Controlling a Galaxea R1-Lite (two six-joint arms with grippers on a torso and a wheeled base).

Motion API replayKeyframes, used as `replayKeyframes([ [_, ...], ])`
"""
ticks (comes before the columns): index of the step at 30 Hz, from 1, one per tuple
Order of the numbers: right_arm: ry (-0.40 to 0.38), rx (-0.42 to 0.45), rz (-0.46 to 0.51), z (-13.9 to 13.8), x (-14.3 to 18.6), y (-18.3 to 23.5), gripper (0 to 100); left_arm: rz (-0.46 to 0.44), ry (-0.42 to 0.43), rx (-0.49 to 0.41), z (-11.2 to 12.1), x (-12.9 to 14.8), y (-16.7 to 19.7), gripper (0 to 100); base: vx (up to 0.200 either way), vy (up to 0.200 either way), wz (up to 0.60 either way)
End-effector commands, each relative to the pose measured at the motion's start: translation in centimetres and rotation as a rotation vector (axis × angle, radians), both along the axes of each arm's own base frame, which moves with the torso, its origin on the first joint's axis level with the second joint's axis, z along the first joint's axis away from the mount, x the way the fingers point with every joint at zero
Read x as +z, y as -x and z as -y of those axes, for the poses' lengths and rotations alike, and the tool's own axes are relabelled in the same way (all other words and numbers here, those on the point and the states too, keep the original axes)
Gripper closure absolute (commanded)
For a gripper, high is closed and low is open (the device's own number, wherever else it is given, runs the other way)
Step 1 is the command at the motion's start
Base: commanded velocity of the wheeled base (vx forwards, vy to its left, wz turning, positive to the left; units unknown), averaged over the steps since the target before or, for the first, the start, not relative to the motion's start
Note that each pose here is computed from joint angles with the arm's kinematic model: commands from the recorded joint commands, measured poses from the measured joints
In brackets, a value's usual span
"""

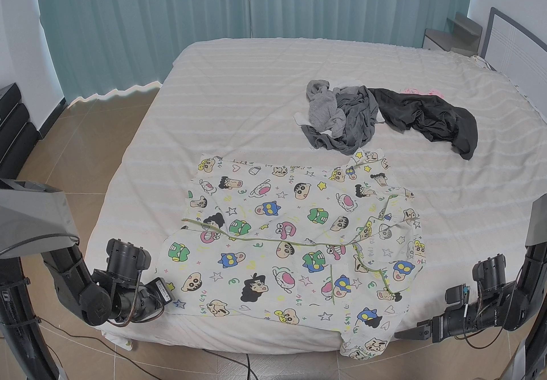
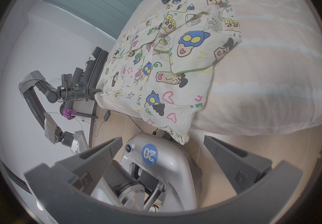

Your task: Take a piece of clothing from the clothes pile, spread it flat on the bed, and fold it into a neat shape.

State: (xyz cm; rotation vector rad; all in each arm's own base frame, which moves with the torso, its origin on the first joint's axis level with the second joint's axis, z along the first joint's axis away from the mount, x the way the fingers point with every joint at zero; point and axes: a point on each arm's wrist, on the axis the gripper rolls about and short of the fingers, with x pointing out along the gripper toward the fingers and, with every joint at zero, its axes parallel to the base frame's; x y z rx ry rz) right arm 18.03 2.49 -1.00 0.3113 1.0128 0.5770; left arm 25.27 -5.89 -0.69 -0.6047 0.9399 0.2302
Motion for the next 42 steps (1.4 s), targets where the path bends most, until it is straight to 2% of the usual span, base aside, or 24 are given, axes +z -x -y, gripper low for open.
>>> replayKeyframes([
  [1,0.02,0.022,-0.052,-0.5,-1.2,0.3,0,0.041,0.01,0.011,-0.5,1.5,0.7,100,0.0,0.0,0.0],
  [5,0.044,0.018,-0.03,-0.8,-2.1,-0.2,0,0.065,0.016,0.015,-0.6,2.2,1.1,100,0.0,0.0,0.0],
  [9,0.059,0.086,-0.035,-2.2,-2.8,-0.2,0,0.068,0.018,0.018,-0.7,2.3,1.0,100,0.0,0.0,0.0],
  [14,0.125,0.06,0.012,-2.7,-3.4,-1.2,0,0.089,0.049,0.052,-0.6,2.6,0.7,100,0.0,0.0,0.0],
  [20,0.127,0.097,0.047,-3.7,-3.2,-1.6,0,0.123,0.073,0.07,-0.6,3.3,0.6,100,0.0,0.0,0.0],
  [23,0.127,0.137,0.08,-4.9,-3.2,-2.2,0,0.17,0.086,0.084,-1.1,4.5,0.7,100,0.0,0.0,0.0],
  [28,0.171,0.126,0.117,-5.7,-3.5,-3.2,0,0.187,0.09,0.109,-1.7,5.0,0.6,100,0.0,0.0,0.0],
  [34,0.231,0.108,0.117,-6.1,-3.9,-3.3,0,0.187,0.094,0.136,-2.6,5.0,0.8,100,0.0,0.0,0.0],
  [42,0.214,0.145,0.131,-7.6,-3.9,-3.2,0,0.178,0.108,0.127,-2.7,4.9,0.8,100,0.0,0.0,0.0],
])
